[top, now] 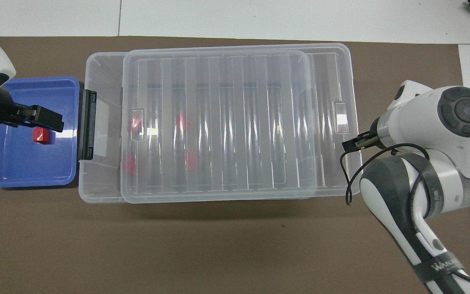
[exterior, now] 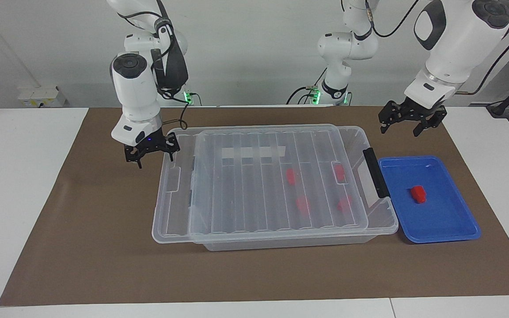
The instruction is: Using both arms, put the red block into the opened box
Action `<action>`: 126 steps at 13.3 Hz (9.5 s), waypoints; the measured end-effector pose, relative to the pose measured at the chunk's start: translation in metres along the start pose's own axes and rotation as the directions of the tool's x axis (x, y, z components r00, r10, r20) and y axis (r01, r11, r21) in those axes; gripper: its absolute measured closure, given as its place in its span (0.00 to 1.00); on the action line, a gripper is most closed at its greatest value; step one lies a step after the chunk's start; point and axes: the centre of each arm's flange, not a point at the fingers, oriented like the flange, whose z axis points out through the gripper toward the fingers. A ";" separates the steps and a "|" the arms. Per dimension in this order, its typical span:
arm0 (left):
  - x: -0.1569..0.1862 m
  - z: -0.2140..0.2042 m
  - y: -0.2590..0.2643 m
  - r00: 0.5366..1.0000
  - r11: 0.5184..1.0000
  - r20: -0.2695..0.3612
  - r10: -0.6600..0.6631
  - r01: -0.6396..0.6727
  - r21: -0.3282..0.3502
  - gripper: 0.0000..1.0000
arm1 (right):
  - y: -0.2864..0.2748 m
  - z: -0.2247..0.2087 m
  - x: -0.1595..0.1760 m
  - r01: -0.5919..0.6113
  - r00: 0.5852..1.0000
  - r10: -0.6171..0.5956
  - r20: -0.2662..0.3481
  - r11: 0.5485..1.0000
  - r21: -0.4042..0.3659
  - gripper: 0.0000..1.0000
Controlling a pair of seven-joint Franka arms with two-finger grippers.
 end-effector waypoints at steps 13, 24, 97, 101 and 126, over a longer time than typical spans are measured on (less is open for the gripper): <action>0.000 0.000 0.000 1.000 1.000 0.000 0.000 0.000 0.000 0.00 | 0.106 0.007 -0.041 0.016 0.998 -0.016 0.054 1.000 0.003 0.00; -0.006 -0.009 -0.017 1.000 0.999 -0.010 -0.026 0.026 0.035 0.00 | 0.108 -0.031 -0.036 0.018 1.000 -0.018 -0.008 0.999 -0.027 0.00; 0.016 0.129 0.132 0.901 0.894 -0.030 -0.433 0.433 0.114 0.00 | 0.146 -0.077 -0.047 -0.522 0.847 0.528 -0.062 0.849 0.086 0.99; 0.012 0.048 0.072 0.944 0.937 -0.010 -0.330 0.329 0.118 0.00 | 0.172 -0.037 -0.052 -0.503 0.860 0.508 -0.055 0.860 0.083 0.99; 0.001 0.019 -0.048 0.988 0.986 0.057 -0.140 0.134 0.094 0.00 | -0.032 -0.003 0.039 -0.165 0.983 0.174 -0.063 0.978 0.128 0.99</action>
